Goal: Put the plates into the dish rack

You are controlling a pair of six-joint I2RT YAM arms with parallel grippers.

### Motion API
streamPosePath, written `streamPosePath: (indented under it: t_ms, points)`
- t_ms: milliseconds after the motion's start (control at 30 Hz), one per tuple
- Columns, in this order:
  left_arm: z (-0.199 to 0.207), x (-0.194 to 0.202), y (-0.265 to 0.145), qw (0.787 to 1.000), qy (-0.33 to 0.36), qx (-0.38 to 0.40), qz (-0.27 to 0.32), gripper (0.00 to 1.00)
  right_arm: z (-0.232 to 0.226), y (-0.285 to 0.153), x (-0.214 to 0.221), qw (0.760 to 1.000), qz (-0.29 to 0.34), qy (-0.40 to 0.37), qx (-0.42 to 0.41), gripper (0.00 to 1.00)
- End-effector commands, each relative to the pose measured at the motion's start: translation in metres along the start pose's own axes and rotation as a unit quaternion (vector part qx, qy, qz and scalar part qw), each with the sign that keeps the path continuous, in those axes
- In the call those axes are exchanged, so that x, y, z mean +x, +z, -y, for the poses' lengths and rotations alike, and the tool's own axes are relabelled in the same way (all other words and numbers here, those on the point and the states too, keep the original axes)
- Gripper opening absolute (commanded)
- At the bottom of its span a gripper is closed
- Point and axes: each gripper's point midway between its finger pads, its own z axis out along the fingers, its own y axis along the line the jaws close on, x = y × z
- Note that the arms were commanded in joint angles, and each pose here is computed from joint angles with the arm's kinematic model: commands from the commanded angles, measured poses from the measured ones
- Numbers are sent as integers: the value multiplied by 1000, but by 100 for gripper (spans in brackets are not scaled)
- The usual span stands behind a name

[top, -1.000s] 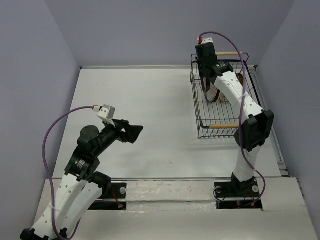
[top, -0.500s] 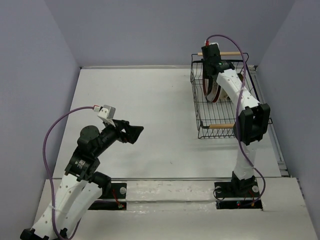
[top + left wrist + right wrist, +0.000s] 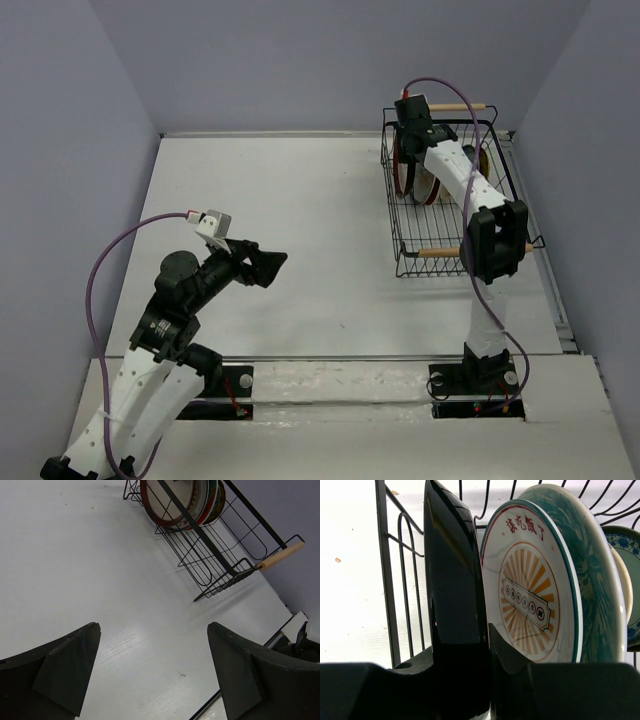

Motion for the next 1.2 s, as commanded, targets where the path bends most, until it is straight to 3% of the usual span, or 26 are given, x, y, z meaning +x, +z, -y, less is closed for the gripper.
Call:
streamPosePath:
  t_ms: [0,333,667,1033,1167]
  points:
    - [3,-5,1,1000,12,9,13,99,6,-18,-56,995,92,44,4,7]
    - [2,-6,0,1000,12,6,16,99,1,-1,-39,996,73,44,8,7]
    - [2,-6,0,1000,11,7,15,99,0,6,-33,998,62,27,13,29]
    - [3,-6,0,1000,10,8,17,99,-10,17,3,999,26,46,-6,30]
    - [4,-6,0,1000,11,9,17,99,-12,13,2,998,27,51,-14,36]
